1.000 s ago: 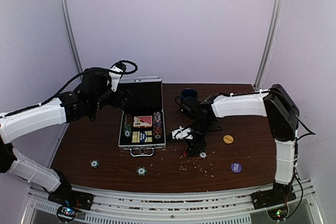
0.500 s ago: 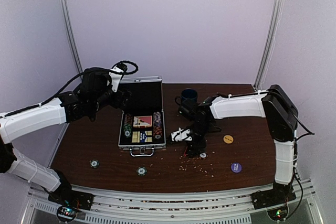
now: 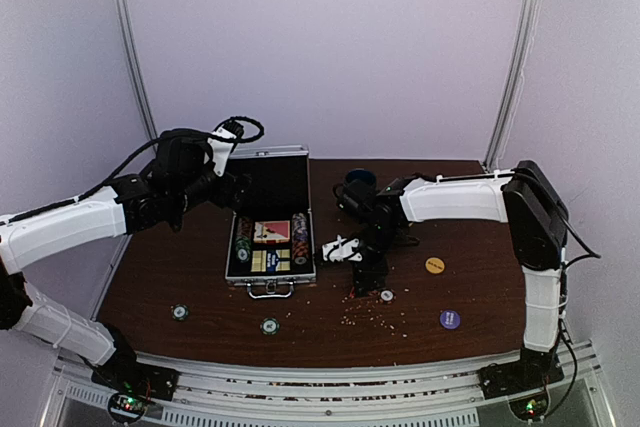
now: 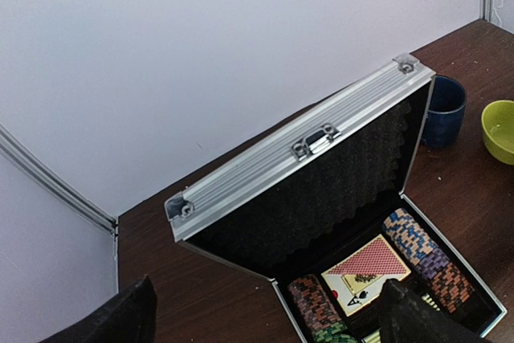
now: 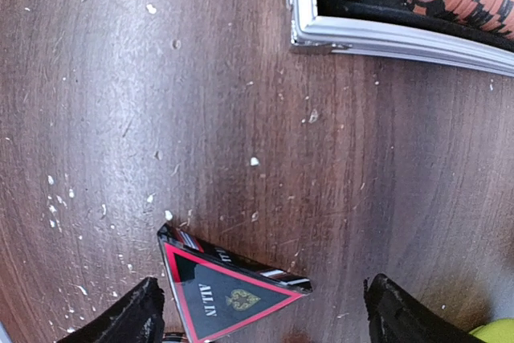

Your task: Pack up texas hold em set

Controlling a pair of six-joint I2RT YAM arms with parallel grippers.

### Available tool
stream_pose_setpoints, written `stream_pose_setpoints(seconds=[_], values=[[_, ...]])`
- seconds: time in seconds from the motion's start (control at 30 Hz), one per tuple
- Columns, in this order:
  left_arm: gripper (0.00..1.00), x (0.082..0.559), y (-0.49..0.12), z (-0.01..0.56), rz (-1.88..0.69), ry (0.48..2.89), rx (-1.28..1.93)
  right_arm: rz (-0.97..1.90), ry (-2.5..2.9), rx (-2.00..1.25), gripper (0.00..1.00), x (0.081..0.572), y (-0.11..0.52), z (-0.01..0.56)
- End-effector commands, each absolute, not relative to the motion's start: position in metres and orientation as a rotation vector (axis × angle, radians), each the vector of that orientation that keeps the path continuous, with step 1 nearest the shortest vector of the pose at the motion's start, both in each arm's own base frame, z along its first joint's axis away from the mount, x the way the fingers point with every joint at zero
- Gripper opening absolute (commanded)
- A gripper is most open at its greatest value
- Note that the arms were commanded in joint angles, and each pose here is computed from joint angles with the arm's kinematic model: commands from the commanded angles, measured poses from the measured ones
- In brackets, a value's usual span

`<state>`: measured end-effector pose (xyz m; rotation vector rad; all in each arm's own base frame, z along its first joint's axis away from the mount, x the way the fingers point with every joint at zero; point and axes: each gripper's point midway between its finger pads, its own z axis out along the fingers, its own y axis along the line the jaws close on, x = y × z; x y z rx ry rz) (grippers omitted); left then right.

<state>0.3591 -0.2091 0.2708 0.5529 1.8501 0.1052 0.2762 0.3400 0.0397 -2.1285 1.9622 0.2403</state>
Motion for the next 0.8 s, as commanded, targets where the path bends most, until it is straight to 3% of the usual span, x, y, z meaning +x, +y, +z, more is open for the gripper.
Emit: stream_pose_setpoints(seconds=[0.0,0.27,0.77], values=[[0.98,0.360,-0.216,0.275,0.075,1.831,0.568,0.206,1.944,-2.117,0.88,0.279,0.341,0.052],[0.98,0.360,-0.218,0.274,0.066,1.832,0.580,0.216,1.974,-2.171,0.88,0.273,0.336,0.037],[0.98,0.359,-0.222,0.269,0.052,1.844,0.604,0.253,2.004,-2.213,0.75,0.264,0.334,0.023]])
